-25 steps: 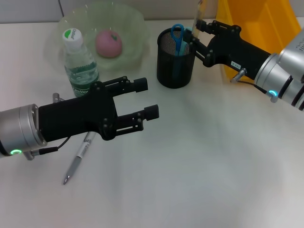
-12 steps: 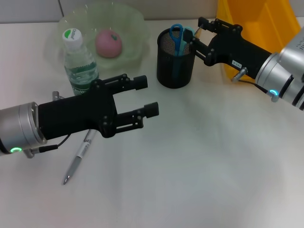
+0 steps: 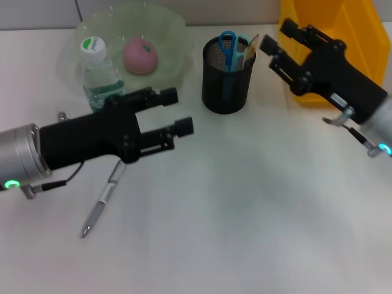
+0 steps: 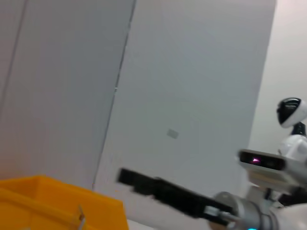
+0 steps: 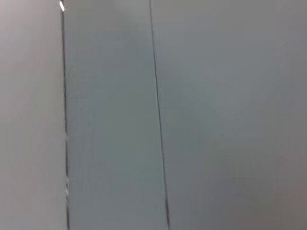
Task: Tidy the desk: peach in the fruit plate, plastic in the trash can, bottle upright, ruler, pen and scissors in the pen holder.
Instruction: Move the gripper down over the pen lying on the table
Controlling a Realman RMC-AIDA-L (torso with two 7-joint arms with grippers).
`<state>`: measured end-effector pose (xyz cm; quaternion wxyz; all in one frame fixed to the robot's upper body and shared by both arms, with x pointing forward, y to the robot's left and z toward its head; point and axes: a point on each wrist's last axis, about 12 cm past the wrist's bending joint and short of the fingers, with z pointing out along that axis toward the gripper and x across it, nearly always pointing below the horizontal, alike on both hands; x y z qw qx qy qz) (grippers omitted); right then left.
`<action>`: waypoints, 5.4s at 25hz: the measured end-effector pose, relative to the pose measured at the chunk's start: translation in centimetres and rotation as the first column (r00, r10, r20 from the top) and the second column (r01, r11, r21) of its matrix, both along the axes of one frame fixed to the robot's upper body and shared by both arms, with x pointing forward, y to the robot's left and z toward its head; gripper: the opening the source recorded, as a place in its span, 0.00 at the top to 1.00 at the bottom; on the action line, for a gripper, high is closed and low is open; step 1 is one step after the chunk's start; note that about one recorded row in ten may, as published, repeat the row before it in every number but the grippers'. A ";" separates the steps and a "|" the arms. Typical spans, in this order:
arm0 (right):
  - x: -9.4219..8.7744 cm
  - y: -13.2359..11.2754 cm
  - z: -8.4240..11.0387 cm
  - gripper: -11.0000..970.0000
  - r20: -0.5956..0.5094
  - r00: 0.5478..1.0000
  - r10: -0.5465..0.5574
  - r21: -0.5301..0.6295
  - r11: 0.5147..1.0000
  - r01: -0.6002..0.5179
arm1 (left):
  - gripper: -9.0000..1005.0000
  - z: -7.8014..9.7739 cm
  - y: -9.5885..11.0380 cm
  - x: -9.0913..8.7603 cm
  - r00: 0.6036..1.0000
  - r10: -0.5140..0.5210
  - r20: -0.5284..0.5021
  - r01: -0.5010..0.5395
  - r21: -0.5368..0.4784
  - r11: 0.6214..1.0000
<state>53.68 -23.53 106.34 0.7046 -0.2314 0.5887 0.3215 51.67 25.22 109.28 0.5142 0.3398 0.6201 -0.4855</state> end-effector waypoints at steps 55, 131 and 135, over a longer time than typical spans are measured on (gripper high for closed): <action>-1.1 -0.2 -0.2 0.48 -0.001 1.000 0.001 0.053 0.999 -0.001 | 0.36 4.2 -4.9 7.0 0.735 0.517 -0.438 0.106 0.828 0.551; -1.1 0.1 -0.6 0.48 -0.041 0.999 0.002 0.058 0.998 0.001 | 0.39 3.2 -5.3 7.9 0.737 0.544 -0.400 0.135 0.877 0.461; -1.1 0.1 -0.7 0.48 -0.042 0.999 0.001 0.058 0.998 0.001 | 0.39 3.2 -5.3 7.9 0.737 0.544 -0.400 0.136 0.877 0.461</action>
